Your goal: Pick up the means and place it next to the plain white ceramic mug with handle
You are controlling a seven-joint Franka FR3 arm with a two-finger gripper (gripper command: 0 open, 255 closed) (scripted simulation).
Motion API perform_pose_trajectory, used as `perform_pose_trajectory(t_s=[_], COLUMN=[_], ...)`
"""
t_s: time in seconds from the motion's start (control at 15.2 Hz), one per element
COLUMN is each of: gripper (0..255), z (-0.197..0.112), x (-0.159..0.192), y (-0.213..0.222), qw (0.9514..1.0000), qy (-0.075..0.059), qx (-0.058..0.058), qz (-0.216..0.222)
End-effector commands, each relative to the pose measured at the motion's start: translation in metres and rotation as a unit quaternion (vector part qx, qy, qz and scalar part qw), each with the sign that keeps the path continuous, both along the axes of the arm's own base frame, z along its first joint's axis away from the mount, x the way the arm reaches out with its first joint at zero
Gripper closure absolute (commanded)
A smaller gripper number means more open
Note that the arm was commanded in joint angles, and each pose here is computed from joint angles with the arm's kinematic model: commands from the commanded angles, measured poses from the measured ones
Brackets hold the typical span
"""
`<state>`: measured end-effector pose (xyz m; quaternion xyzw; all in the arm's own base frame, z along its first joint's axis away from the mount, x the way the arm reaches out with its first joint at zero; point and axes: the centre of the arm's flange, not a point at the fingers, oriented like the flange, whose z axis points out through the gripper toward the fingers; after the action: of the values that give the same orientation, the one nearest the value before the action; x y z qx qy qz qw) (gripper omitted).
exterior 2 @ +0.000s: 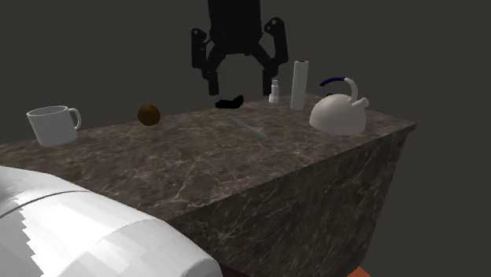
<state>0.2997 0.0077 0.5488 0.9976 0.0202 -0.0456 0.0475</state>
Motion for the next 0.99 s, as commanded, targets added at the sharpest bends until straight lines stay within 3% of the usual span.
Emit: perform_pose_trajectory(t_s=[0.0, 0.46, 0.92], gripper=[0, 0, 0], z=[0.0, -0.034, -0.069], x=[0.0, 0.085, 0.168], y=[0.0, 0.001, 0.019], qw=[1.0, 0.9952, 0.9809], qy=[0.0, 0.007, 0.015], qx=[0.0, 0.003, 0.006], qz=[0.0, 0.097, 0.194])
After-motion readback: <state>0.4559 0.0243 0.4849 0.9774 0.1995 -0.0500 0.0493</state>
